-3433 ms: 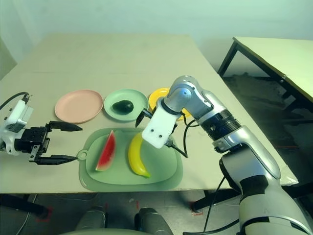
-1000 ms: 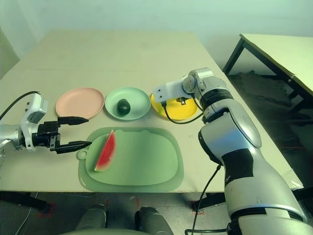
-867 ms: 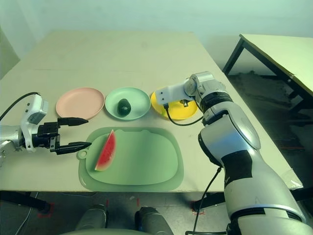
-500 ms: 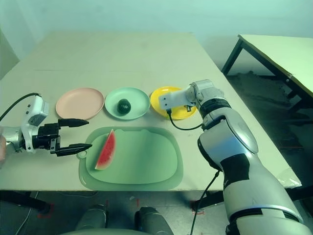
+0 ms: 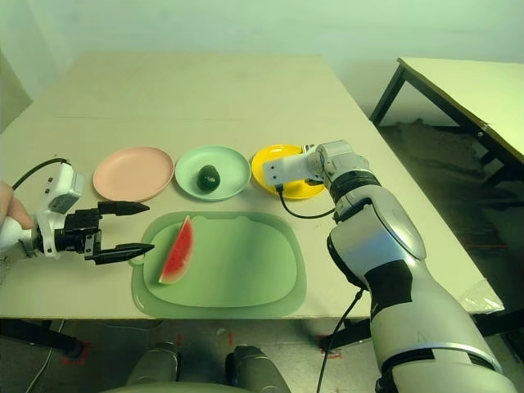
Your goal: Place the fruits into color-matched plates.
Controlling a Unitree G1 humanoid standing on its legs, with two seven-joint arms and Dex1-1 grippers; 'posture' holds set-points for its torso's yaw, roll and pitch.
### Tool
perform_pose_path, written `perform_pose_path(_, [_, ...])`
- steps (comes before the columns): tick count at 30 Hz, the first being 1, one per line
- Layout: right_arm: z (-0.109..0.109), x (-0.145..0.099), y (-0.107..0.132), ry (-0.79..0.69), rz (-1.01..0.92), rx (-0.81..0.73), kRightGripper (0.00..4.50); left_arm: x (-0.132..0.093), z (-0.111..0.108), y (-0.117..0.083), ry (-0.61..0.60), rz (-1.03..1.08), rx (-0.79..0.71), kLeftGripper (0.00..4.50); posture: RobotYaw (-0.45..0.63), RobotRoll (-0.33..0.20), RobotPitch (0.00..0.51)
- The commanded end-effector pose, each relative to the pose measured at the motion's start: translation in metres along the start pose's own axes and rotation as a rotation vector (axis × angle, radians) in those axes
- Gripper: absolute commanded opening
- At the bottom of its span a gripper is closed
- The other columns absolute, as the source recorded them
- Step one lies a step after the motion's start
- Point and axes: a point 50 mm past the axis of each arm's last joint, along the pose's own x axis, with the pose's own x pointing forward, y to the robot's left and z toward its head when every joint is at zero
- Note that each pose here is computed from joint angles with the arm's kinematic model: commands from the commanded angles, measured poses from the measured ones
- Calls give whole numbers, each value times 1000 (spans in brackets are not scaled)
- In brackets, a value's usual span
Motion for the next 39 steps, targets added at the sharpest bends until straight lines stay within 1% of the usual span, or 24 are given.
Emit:
perform_pose_path(1, [-1, -6, -10, -8, -26, 1, 4457, 1, -2, -2, 19, -13, 6, 4500, 121, 0, 54])
perform_pose_path(4, [-1, -14, -22, -23, -28, -24, 4457, 0, -2, 0, 17, -10, 8, 4500, 119, 0, 53])
perform_pose_path(6, [1, -22, -31, -62, -14, -27, 4457, -1, -2, 0, 17, -8, 9, 4500, 114, 0, 53])
perform_pose_path(9, [10, -37, -43, -186, 46, -61, 4457, -3, -3, 1, 15, -5, 10, 4500, 106, 0, 52])
perform_pose_path(13, [24, -56, -50, -390, 127, -137, 4457, -5, -5, 3, 14, -8, 17, 4500, 90, 0, 52])
perform_pose_path(17, [34, -69, -49, -597, 154, -66, 4457, -6, -7, 5, 20, -13, 23, 4500, 83, 0, 55])
perform_pose_path(18, [37, -73, -48, -672, 147, -28, 4457, -6, -8, 5, 22, -13, 22, 4500, 82, 0, 56])
perform_pose_path(20, [42, -79, -45, -795, 143, 107, 4457, -7, -10, 5, 24, -12, 21, 4500, 78, 0, 59])
perform_pose_path(21, [43, -83, -42, -852, 145, 180, 4457, -8, -11, 4, 25, -11, 19, 4500, 75, 0, 59])
perform_pose_path(27, [42, -109, 2, -1092, 244, 486, 4457, -14, -14, 4, 31, -6, 12, 4500, 57, 0, 61])
perform_pose_path(30, [39, -116, 22, -1235, 285, 657, 4457, -15, -15, 5, 30, -8, 18, 4500, 47, 0, 60])
perform_pose_path(31, [38, -117, 32, -1276, 295, 705, 4457, -15, -14, 5, 25, -13, 27, 4500, 46, 0, 58])
perform_pose_path(32, [37, -119, 39, -1300, 300, 736, 4457, -15, -14, 5, 21, -16, 33, 4500, 45, 0, 58])
perform_pose_path(33, [36, -118, 51, -1316, 320, 762, 4457, -15, -14, 6, 18, -20, 37, 4500, 43, 0, 58])
perform_pose_path(38, [34, -116, 94, -1358, 394, 808, 4457, -14, -15, 8, 13, -29, 47, 4500, 40, 0, 58])
perform_pose_path(39, [34, -115, 98, -1366, 404, 819, 4457, -14, -15, 8, 12, -30, 48, 4500, 40, 0, 57])
